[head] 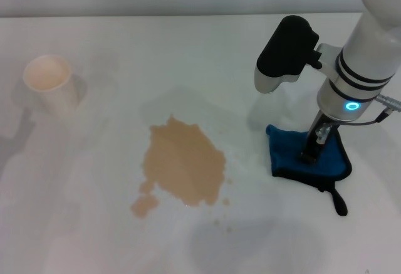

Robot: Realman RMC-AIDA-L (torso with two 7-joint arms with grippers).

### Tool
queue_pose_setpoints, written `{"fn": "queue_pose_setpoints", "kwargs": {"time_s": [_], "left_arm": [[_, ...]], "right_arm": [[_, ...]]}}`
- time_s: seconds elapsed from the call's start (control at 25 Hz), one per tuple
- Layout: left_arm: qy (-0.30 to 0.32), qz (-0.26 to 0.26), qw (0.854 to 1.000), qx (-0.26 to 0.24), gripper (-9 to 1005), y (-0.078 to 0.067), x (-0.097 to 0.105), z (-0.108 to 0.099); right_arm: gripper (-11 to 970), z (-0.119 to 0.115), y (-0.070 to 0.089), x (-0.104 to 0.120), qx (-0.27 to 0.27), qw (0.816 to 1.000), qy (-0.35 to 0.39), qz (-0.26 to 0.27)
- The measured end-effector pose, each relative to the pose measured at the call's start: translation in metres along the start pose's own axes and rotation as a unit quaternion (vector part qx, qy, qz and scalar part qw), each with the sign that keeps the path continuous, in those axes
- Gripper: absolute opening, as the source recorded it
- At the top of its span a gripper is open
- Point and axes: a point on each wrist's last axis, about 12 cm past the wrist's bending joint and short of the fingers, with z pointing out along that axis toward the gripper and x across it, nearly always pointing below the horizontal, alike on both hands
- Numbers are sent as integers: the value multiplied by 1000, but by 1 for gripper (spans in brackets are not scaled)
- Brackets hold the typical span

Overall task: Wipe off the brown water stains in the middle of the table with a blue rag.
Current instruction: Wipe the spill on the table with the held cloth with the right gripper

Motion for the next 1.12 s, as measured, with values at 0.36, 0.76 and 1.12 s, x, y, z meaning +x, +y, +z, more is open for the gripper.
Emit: {"fn": "queue_pose_setpoints", "kwargs": {"time_s": [0.36,0.76,1.12], "left_arm": [[1,0,1000,1,891,0,0,0],[0,-6,1000,2,892,0,0,1],[-2,-11,1000,6,892,0,-2,3]], "right_arm": [[161,3,24,-18,-30,998,-40,-37],[141,5,68,-36,-74,989,-72,-110],[138,5,112,-46,-116,972,-104,-176]]}}
